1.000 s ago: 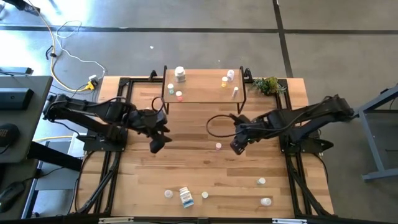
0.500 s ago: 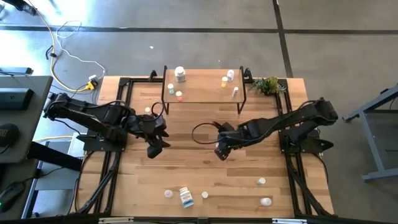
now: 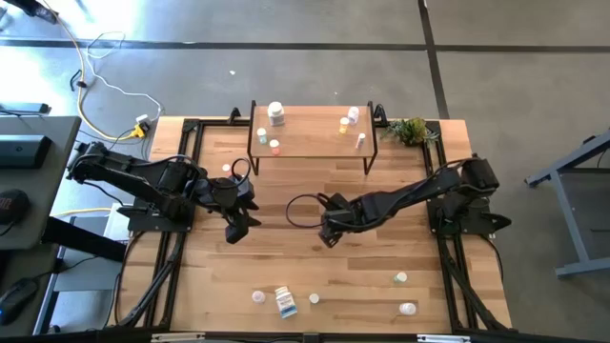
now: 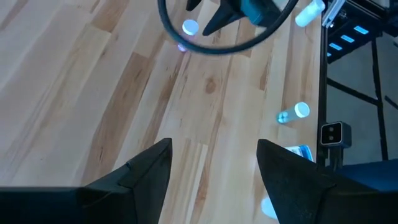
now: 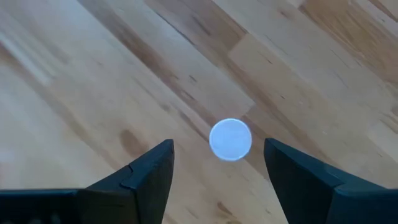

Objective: Pick and place medicine bottles onto shelf by color
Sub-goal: Put the purple pill bottle on the shelf

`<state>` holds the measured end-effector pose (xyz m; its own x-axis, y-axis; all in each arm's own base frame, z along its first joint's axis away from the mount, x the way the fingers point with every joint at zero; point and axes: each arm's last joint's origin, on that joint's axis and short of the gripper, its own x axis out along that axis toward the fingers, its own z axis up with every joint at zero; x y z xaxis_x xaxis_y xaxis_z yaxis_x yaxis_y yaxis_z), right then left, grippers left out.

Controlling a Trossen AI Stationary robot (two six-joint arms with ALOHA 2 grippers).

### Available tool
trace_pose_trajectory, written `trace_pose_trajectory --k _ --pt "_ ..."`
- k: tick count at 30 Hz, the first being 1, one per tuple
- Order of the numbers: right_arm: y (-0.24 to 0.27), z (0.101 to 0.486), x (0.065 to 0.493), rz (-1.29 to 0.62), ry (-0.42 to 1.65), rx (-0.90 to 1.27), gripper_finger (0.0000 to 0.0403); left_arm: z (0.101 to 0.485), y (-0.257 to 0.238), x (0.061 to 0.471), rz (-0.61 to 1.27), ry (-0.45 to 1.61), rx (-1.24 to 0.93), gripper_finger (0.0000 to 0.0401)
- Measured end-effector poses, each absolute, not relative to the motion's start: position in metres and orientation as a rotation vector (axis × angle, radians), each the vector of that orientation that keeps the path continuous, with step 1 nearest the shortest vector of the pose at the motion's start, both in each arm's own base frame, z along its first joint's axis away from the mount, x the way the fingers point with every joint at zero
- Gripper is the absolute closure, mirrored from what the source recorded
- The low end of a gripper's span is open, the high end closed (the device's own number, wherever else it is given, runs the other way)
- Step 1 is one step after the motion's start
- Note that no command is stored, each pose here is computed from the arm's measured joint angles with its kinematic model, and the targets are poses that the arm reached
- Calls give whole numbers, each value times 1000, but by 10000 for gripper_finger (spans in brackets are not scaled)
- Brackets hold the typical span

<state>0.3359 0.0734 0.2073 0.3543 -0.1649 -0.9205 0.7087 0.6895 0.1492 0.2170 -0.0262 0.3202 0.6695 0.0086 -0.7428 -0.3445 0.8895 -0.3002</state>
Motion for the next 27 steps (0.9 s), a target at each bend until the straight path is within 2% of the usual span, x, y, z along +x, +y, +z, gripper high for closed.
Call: trace_pose_trajectory --k 11,22,27 --pt "74 178 343 -711 1102 576 170 320 -26 217 218 815 -437 174" --pt "74 174 344 -728 1110 590 273 320 -25 217 224 813 -435 174" --pt "74 174 344 -727 1112 592 303 320 -25 217 225 812 -434 174"
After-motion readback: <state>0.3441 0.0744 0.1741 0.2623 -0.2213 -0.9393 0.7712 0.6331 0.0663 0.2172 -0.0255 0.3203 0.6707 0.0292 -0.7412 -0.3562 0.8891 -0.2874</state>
